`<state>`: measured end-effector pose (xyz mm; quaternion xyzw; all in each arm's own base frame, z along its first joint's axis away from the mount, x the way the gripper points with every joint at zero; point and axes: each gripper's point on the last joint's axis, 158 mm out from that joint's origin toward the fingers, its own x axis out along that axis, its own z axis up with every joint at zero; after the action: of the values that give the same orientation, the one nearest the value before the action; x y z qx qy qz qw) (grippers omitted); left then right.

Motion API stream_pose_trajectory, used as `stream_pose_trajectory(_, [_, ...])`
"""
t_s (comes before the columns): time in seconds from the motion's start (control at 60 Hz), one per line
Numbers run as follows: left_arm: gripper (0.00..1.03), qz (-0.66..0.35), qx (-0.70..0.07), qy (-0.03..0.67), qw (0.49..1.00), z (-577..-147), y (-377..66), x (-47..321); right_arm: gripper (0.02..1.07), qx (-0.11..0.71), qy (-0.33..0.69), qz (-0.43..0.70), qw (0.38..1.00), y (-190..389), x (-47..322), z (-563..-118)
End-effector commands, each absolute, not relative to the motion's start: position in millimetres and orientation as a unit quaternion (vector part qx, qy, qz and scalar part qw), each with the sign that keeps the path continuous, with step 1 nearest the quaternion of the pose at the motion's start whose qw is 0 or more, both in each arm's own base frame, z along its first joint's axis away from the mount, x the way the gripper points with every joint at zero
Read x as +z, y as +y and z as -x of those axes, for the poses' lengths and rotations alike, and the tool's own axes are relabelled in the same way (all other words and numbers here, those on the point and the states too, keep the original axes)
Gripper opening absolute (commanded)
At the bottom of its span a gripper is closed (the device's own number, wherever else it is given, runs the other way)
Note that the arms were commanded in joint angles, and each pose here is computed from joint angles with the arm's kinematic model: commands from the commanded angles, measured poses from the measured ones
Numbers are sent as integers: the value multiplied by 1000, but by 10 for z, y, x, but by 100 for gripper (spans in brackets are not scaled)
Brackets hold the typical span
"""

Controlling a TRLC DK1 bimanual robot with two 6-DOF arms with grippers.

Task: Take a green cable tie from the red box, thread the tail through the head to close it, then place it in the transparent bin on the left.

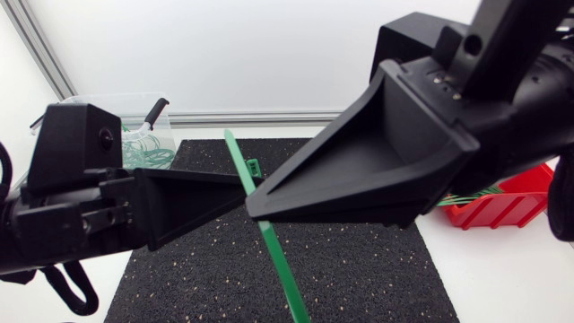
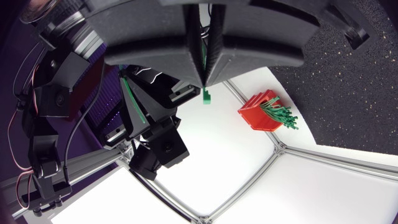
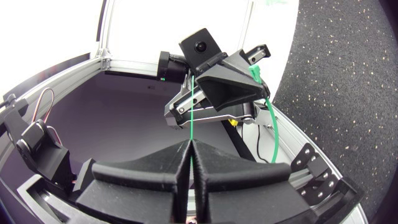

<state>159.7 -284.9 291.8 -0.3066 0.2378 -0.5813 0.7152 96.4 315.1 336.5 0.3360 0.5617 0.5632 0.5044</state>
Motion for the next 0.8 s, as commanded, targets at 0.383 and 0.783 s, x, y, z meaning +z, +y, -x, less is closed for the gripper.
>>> stream_pose_trajectory(0.383, [4,273,-566,192,754,-1759,-2870,2915,8,486,617,-370,497,3128,3105,-1237])
stream_pose_trajectory(0.783, [4,256,-558,166,772,-1822,-2846,2950,8,475,618,-378,500,3077,3039,-1280])
